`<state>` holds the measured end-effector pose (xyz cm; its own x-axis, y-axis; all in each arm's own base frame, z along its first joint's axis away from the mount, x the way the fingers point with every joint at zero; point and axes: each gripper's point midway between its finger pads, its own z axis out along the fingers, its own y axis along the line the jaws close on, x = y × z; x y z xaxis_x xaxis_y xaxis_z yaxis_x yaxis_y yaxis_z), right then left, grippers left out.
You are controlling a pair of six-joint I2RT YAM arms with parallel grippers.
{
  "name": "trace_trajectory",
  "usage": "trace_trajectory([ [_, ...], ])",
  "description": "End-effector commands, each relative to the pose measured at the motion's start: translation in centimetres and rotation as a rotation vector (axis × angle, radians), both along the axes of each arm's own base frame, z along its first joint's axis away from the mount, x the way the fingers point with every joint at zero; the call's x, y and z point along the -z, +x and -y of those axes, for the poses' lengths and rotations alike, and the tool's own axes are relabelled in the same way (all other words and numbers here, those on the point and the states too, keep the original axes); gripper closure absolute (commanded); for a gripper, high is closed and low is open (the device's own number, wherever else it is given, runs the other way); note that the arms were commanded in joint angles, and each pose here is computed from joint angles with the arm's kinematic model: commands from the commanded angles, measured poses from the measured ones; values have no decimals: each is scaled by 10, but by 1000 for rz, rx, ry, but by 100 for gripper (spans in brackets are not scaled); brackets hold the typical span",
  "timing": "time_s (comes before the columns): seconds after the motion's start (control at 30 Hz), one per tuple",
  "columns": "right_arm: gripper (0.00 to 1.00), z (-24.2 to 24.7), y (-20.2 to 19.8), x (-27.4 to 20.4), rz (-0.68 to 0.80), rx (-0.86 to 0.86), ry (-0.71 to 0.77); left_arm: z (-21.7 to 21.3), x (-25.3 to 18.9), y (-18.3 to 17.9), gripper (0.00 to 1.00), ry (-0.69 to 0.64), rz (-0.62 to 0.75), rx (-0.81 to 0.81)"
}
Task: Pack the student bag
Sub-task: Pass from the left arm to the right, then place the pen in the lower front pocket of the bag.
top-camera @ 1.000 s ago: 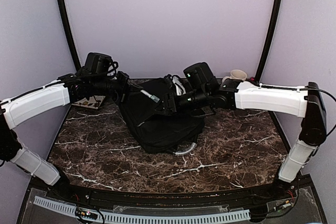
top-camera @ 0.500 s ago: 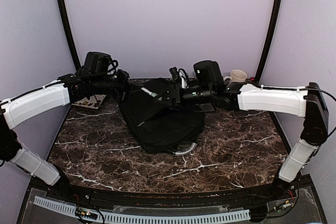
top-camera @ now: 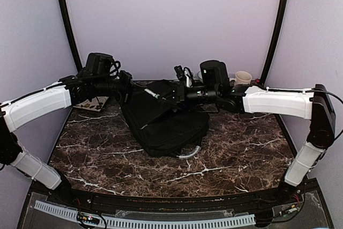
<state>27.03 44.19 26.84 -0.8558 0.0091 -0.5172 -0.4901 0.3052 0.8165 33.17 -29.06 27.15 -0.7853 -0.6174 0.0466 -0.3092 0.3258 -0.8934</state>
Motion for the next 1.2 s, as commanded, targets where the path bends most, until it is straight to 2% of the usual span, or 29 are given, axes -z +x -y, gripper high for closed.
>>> trace_trajectory([
  [0.0,88,-4,3,-17,27,-13,56,0,-9,-2,100,-19,38,16],
  [0.07,91,-2,4,-16,24,-4,50,0,-10,-2,98,-17,43,17],
  [0.1,92,-1,4,-15,22,1,44,-2,-7,-2,87,2,30,9],
  [0.17,93,4,5,-13,17,14,26,-14,1,-4,60,82,-3,-22],
  [0.27,95,21,2,-3,3,43,-33,-32,5,-5,6,194,6,-57],
  [0.3,95,27,1,5,-8,50,-62,-37,7,-6,2,222,14,-66],
  [0.4,95,52,-16,11,-11,53,-121,-53,11,-9,1,330,72,-68],
  [0.47,95,71,-30,31,-32,51,-202,-65,17,-13,2,400,101,-66],
  [0.7,95,111,-58,71,-80,53,-358,-91,28,-32,4,553,241,-2],
  [0.83,96,107,-45,90,-93,83,-403,-103,28,-41,7,611,295,19],
  [1.0,97,83,-21,104,-60,93,-383,-114,23,-49,9,672,344,43],
  [1.17,98,50,14,122,-22,86,-396,-115,21,-57,12,666,355,64],
])
